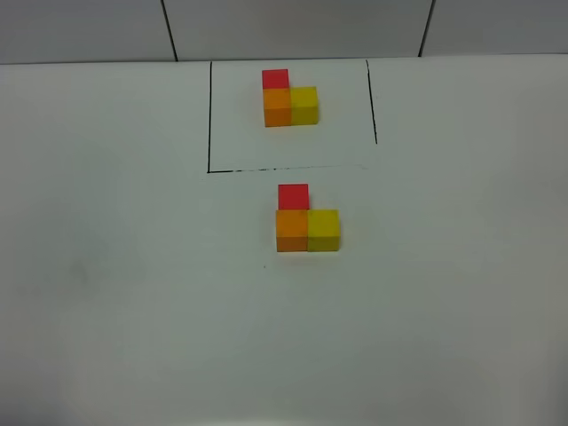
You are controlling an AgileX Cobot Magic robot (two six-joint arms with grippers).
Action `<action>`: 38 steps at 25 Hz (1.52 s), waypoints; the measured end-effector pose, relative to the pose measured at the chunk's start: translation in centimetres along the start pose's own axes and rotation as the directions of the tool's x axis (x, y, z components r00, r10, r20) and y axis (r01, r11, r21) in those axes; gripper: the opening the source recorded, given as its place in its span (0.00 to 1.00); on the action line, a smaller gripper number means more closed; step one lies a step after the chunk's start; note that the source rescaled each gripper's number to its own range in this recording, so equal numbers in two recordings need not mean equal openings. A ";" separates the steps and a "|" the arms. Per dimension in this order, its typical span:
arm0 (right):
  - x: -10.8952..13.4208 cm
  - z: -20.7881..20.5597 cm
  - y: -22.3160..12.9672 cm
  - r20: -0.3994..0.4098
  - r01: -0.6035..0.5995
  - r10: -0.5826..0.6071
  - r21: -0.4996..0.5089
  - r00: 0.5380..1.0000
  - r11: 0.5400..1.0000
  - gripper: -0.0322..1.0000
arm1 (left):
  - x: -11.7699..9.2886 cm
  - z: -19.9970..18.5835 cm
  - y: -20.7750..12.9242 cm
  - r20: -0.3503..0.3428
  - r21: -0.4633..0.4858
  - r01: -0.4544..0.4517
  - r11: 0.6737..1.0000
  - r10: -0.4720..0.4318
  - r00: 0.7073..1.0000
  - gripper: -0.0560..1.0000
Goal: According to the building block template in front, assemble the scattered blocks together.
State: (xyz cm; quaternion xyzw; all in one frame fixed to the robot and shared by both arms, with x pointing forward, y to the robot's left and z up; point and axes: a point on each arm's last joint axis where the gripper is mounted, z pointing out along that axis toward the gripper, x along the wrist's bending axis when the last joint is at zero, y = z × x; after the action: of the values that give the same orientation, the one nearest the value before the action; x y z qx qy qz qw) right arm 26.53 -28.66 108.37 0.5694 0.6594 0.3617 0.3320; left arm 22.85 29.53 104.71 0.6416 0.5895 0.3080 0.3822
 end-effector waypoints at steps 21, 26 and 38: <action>0.5 -0.4 -3.8 -0.011 -0.045 0.045 -0.027 0.999 0.999 0.79 | 0.0 0.0 0.0 0.000 0.000 0.000 1.000 0.000 1.000 0.74; 0.4 -0.4 -3.8 0.000 -0.060 0.060 -0.025 0.998 0.998 0.79 | 0.0 0.0 0.0 0.000 0.000 0.000 1.000 0.000 1.000 0.74; 0.4 -0.5 -3.9 -0.031 -0.049 0.048 -0.024 0.998 0.999 0.79 | 0.0 0.0 0.0 0.000 0.000 0.000 1.000 0.000 1.000 0.74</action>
State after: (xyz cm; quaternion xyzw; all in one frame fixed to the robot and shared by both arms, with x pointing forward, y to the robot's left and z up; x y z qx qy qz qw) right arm 24.12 -28.70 105.28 0.5756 0.6458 0.3865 0.3199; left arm 22.85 29.53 104.71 0.6416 0.5895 0.3080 0.3822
